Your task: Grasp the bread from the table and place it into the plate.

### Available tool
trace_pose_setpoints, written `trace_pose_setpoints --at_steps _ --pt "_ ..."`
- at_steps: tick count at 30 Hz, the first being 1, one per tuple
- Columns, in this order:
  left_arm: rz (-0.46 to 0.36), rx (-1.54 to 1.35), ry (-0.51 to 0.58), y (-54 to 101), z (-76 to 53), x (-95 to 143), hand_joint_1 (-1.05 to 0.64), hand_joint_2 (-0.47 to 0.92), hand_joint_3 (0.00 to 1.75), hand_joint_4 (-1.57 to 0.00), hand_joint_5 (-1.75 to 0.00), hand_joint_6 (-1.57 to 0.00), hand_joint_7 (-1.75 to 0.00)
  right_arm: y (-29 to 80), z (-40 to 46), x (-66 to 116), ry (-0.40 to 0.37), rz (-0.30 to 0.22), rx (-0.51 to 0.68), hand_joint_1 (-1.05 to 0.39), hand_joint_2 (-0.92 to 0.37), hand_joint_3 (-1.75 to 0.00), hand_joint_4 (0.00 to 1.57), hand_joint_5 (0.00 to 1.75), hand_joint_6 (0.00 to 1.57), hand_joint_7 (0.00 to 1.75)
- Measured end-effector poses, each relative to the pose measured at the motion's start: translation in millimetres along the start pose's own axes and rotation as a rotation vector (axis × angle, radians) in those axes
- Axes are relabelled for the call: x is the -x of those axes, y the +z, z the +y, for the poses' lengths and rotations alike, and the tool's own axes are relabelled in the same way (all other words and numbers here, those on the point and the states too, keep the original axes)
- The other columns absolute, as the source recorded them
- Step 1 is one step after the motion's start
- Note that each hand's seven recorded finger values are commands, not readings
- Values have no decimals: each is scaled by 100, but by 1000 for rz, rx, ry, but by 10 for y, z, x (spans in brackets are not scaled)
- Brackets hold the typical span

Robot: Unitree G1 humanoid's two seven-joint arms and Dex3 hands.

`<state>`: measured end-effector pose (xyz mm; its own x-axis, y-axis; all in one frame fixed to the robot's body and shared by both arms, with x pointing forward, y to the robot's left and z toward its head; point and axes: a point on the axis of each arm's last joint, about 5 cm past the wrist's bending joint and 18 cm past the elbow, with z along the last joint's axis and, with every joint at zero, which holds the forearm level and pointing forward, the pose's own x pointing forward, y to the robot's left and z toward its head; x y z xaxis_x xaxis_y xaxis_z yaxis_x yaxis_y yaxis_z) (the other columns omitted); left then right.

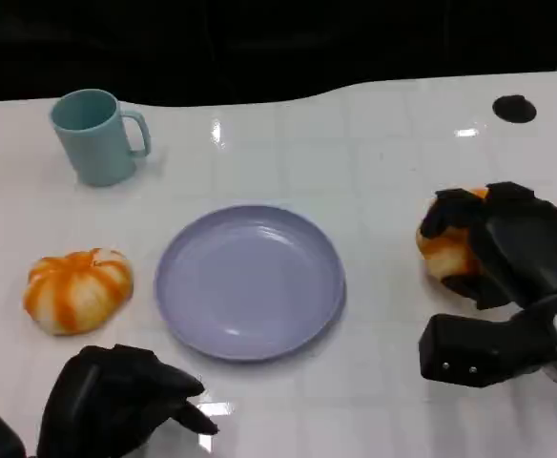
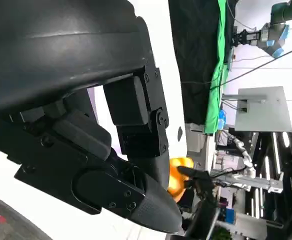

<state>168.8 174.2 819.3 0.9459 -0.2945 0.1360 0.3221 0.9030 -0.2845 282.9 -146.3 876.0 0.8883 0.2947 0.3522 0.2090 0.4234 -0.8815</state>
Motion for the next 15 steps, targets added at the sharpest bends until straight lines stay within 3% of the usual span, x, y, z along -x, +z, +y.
trace_pose_setpoints --at_steps 7,10,15 --pt "0 0 0 0 0 0 -105 78 0 -157 -36 -157 -12 261 1 -83 -52 -67 -158 -3 -24 -139 101 175 90 150" --pt "1 -1 0 0 1 1 -105 79 0 -157 -36 -157 -12 364 3 -119 -65 -93 -199 -4 -20 -146 103 175 94 140" --pt "1 -2 -1 0 1 1 -105 78 0 -157 -36 -157 -12 531 24 -164 -90 -141 -262 -7 -19 -151 104 175 94 144"
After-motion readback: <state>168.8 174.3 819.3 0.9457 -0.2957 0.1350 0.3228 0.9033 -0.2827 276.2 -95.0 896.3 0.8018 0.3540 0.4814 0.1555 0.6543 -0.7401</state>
